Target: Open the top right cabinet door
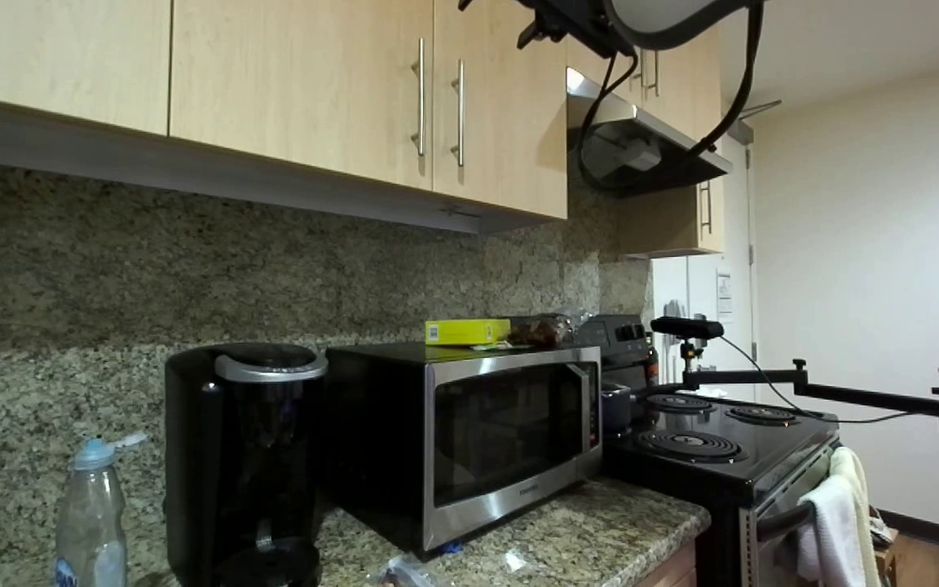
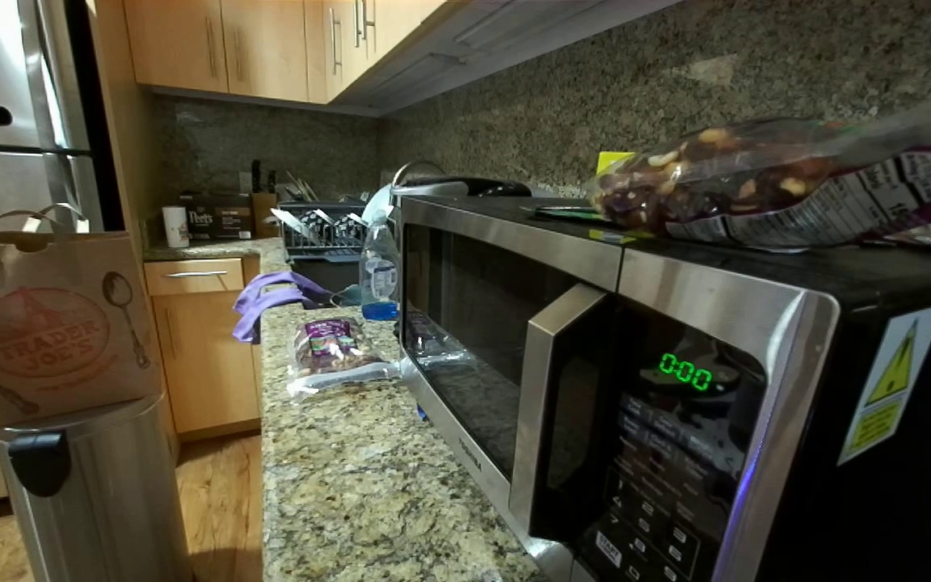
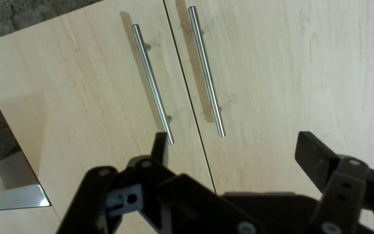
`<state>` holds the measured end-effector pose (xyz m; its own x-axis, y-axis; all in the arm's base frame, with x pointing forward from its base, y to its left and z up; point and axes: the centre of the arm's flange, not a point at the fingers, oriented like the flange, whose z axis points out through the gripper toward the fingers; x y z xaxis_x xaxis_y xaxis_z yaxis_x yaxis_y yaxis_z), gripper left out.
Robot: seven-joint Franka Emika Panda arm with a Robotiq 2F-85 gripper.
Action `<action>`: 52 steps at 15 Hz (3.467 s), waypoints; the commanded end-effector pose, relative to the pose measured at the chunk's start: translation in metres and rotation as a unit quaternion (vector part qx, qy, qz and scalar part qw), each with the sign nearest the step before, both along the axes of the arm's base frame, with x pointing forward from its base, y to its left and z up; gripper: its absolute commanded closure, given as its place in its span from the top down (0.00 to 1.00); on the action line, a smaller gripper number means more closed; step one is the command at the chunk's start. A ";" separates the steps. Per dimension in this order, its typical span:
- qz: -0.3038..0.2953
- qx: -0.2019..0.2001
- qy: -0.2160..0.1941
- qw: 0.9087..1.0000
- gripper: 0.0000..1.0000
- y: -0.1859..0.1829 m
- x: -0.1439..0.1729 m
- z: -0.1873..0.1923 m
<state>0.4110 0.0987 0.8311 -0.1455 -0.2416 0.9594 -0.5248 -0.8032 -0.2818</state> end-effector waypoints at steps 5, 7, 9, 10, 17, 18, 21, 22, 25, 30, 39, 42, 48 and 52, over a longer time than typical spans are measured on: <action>-0.011 0.000 -0.017 1.000 1.00 -0.046 -0.013 0.022; -0.015 -0.009 -0.024 1.000 1.00 -0.074 -0.019 0.040; -0.020 -0.020 -0.015 0.999 1.00 -0.099 -0.017 0.054; -0.020 -0.027 -0.009 0.999 1.00 -0.111 -0.013 0.057; 0.010 -0.069 0.025 0.997 1.00 -0.131 0.022 0.095; 0.008 -0.067 0.027 0.997 1.00 -0.135 0.023 0.099; -0.017 -0.042 0.037 0.998 1.00 -0.159 0.025 0.099; -0.026 -0.038 0.044 0.998 1.00 -0.167 0.027 0.096; -0.040 -0.038 0.069 0.996 1.00 -0.188 0.036 0.083; 0.011 -0.053 0.112 0.992 1.00 -0.194 0.062 0.055; 0.002 -0.079 0.127 0.989 1.00 -0.205 0.084 0.042; 0.004 -0.067 0.131 0.989 1.00 -0.207 0.075 0.035; 0.018 -0.071 0.115 0.991 1.00 -0.208 0.097 0.035; 0.038 -0.086 0.101 0.990 1.00 -0.207 0.116 0.034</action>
<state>0.5051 -0.1055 0.8579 0.1008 -0.1010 0.9898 -0.5127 -0.8578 -0.0353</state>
